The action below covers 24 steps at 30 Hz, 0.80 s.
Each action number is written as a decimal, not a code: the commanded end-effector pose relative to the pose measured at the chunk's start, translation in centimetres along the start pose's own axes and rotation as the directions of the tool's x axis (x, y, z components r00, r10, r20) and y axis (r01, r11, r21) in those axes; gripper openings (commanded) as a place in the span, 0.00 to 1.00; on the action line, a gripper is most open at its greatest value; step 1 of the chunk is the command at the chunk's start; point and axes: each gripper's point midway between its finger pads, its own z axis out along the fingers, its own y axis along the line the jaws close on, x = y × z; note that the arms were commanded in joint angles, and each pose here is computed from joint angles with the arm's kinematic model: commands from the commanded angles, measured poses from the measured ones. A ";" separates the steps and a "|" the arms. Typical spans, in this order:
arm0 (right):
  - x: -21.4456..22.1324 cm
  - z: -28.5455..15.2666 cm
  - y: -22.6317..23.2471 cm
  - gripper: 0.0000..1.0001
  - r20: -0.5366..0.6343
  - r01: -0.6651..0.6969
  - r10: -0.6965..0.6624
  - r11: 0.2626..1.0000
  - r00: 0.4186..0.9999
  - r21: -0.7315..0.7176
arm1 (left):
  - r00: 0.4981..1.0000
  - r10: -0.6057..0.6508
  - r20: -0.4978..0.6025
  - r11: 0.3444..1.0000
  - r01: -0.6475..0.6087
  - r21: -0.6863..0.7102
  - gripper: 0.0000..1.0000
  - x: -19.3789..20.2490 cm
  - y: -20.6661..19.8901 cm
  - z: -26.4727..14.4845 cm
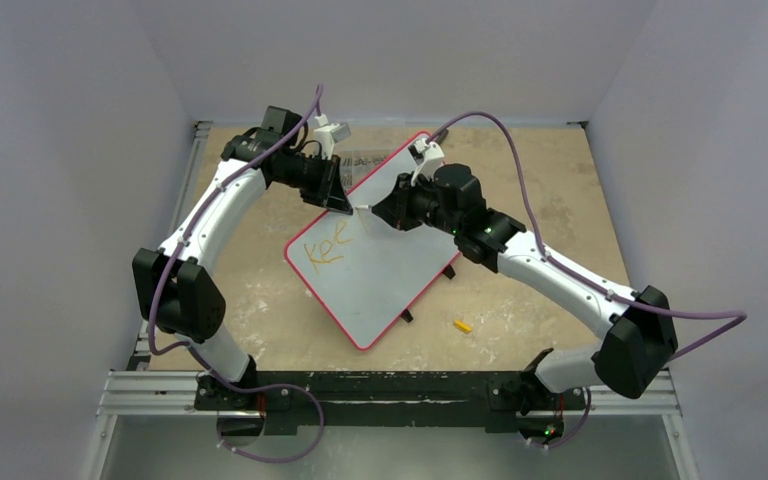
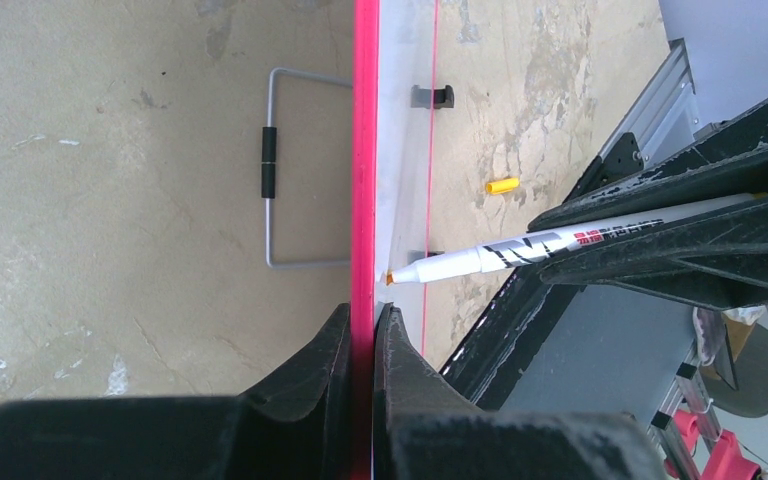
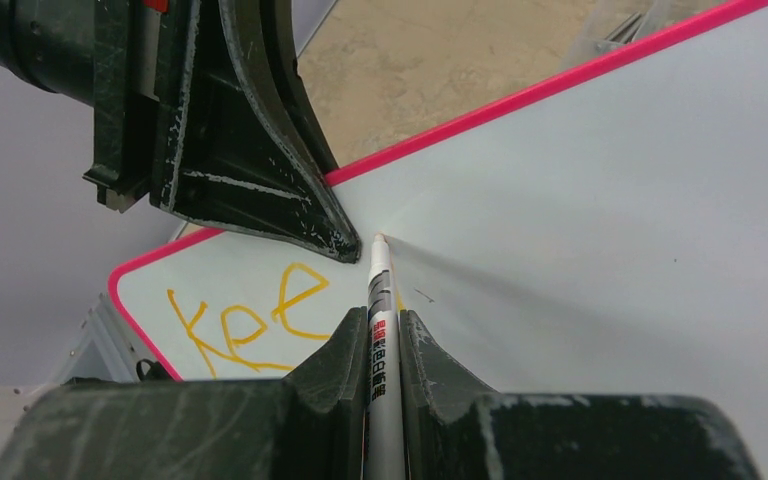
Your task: Write a sentence on the whiteboard
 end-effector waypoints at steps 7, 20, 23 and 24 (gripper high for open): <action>-2.1 0.8 -1.7 0.00 0.056 0.039 -0.043 0.996 0.997 0.082 | 0.998 0.069 -0.003 0.991 -0.068 -0.118 0.00 0.2 1.4 -0.7; -0.1 0.4 -3.2 0.00 0.028 0.016 -0.019 0.994 0.999 0.111 | 0.997 0.075 0.005 0.991 -0.074 -0.116 0.00 0.1 1.1 -1.0; 0.6 0.3 -2.9 0.00 0.011 0.014 -0.015 0.997 1.000 0.080 | 0.997 0.076 0.004 0.990 -0.075 -0.117 0.00 0.1 1.1 -1.0; 0.8 0.2 -2.9 0.00 0.008 0.014 -0.014 0.997 1.000 0.079 | 0.997 0.076 0.007 0.990 -0.075 -0.119 0.00 0.0 1.1 -1.1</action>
